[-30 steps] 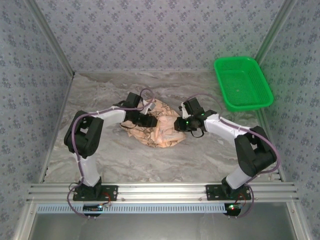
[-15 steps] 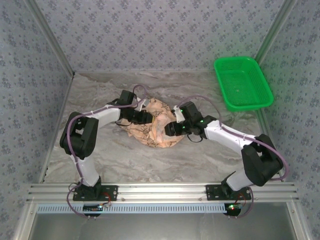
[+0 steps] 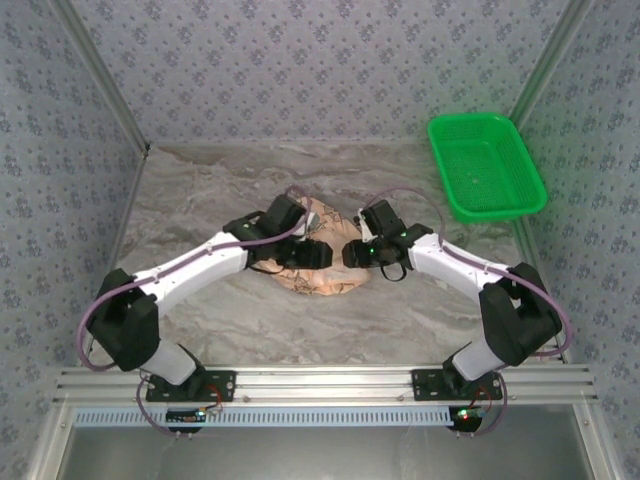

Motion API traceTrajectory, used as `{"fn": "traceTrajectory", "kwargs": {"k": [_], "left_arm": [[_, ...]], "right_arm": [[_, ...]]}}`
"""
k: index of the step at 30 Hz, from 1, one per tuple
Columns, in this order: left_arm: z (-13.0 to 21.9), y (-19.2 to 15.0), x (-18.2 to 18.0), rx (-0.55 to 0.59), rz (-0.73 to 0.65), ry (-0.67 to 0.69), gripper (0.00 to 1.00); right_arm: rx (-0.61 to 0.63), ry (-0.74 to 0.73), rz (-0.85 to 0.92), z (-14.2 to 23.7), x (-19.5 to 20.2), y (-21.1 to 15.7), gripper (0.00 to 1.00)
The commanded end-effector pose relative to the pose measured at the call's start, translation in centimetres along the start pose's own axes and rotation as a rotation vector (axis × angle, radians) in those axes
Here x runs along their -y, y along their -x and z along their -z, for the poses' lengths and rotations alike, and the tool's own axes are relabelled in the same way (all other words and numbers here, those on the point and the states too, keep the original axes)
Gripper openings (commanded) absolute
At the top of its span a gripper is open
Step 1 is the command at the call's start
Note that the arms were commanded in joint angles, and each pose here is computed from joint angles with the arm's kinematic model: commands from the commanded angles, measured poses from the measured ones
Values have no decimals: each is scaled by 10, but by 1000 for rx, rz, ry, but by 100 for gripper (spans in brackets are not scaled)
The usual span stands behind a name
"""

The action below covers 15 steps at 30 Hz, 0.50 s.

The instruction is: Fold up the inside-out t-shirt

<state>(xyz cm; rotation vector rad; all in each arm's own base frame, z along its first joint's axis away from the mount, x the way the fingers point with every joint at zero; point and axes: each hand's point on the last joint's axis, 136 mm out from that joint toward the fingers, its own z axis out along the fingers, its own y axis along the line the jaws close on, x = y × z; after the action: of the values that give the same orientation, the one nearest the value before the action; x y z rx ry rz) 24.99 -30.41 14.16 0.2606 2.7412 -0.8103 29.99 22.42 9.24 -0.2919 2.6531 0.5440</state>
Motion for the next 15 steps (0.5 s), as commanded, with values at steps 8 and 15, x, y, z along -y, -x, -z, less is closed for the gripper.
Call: {"fn": "traceTrajectory", "kwargs": {"k": [8,15], "left_arm": [[-41,-7,-54,2,107,516,54],[-35,7,-66,66,96,629,44]], "right_arm": [[31,43,-27,2,7,5,41],[37,61,-35,2,7,3,38]]}}
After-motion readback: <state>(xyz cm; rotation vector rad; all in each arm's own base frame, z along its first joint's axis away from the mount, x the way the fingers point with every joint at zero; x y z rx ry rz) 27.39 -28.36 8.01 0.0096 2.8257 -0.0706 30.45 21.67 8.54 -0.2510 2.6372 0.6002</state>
